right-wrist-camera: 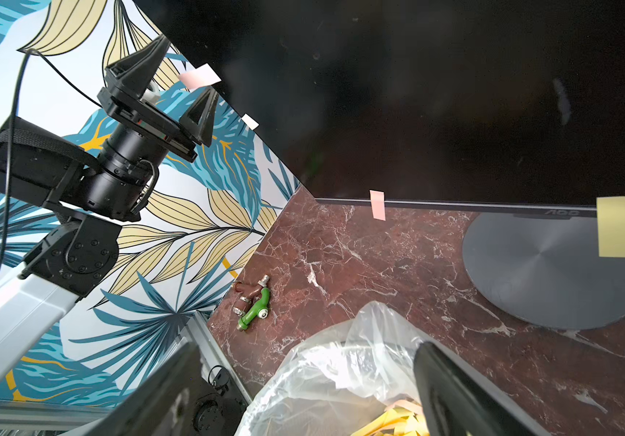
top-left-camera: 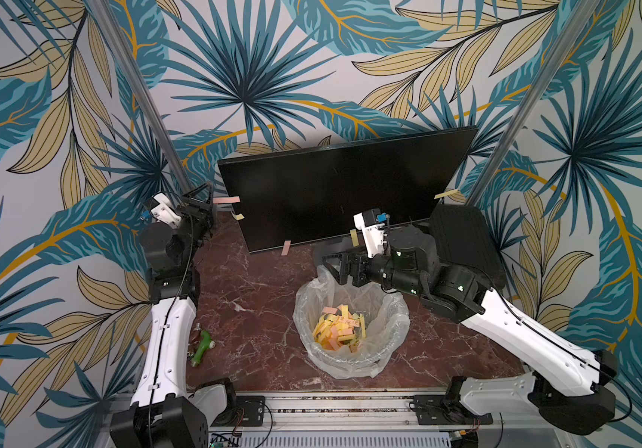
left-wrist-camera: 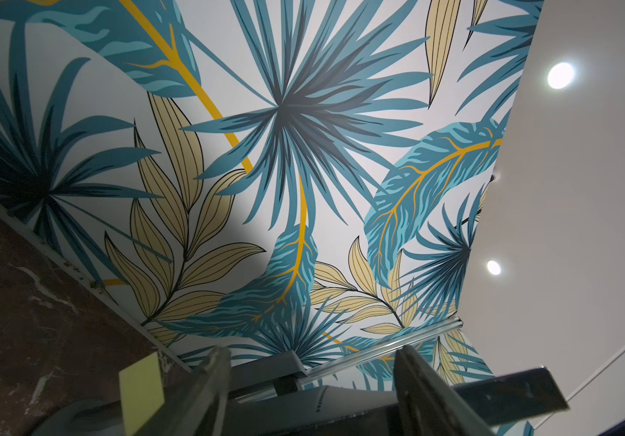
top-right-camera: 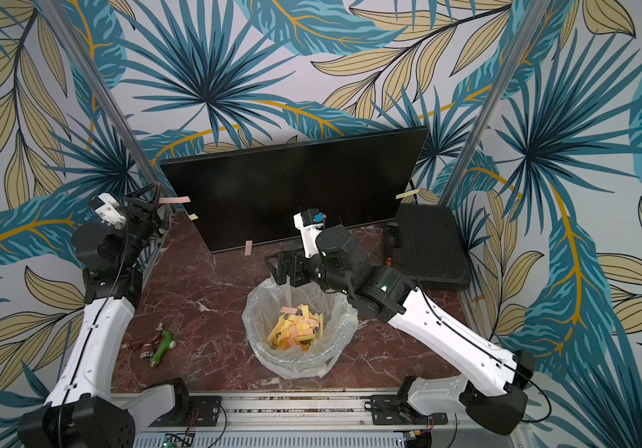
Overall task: Remove the sticky note from the monitor
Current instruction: Tear off the sticky note from the monitor.
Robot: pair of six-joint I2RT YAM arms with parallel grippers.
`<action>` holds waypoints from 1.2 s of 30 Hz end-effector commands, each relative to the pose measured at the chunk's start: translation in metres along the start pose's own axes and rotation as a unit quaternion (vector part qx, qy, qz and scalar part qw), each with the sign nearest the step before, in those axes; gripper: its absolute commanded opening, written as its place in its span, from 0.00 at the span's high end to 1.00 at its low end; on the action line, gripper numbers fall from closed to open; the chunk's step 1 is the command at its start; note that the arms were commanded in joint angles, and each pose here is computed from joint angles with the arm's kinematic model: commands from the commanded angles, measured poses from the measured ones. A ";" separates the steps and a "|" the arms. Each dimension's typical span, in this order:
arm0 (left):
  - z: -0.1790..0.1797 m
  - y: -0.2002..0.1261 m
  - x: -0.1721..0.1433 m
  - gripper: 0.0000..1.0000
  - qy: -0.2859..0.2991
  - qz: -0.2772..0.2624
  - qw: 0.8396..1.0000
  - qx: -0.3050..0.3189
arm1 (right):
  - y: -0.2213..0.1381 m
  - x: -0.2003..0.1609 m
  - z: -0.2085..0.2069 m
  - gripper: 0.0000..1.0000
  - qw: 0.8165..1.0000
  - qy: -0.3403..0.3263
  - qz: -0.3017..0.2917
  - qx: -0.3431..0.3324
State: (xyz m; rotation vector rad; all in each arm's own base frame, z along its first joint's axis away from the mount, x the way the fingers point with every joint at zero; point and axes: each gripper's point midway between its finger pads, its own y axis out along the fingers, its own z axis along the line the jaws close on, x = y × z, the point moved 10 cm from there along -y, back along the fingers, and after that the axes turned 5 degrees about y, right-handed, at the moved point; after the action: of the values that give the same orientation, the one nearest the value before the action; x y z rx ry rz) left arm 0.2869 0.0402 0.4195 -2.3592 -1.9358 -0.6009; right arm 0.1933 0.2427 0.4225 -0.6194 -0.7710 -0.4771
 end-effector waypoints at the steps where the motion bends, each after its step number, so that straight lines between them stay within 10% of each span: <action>1: -0.008 0.002 0.002 0.33 0.015 0.013 1.000 -0.024 | 0.003 -0.001 0.000 0.09 1.000 -0.008 -0.005 -0.002; 17: -0.002 0.003 -0.003 0.51 0.016 0.019 1.000 -0.017 | 0.002 -0.002 -0.001 0.09 1.000 -0.009 -0.005 -0.003; 31: -0.004 0.002 -0.005 0.99 0.017 0.022 1.000 -0.015 | 0.002 -0.001 0.000 0.09 1.000 -0.009 -0.003 -0.002; 36: -0.005 -0.002 -0.006 1.00 0.017 0.020 1.000 -0.013 | 0.002 -0.001 0.001 0.09 1.000 -0.009 -0.003 -0.001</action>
State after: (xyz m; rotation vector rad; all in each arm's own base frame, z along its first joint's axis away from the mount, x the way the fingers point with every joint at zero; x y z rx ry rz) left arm 0.2914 0.0368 0.4153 -2.3806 -1.8843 -0.6066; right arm 0.1935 0.2425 0.4225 -0.6213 -0.7711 -0.4801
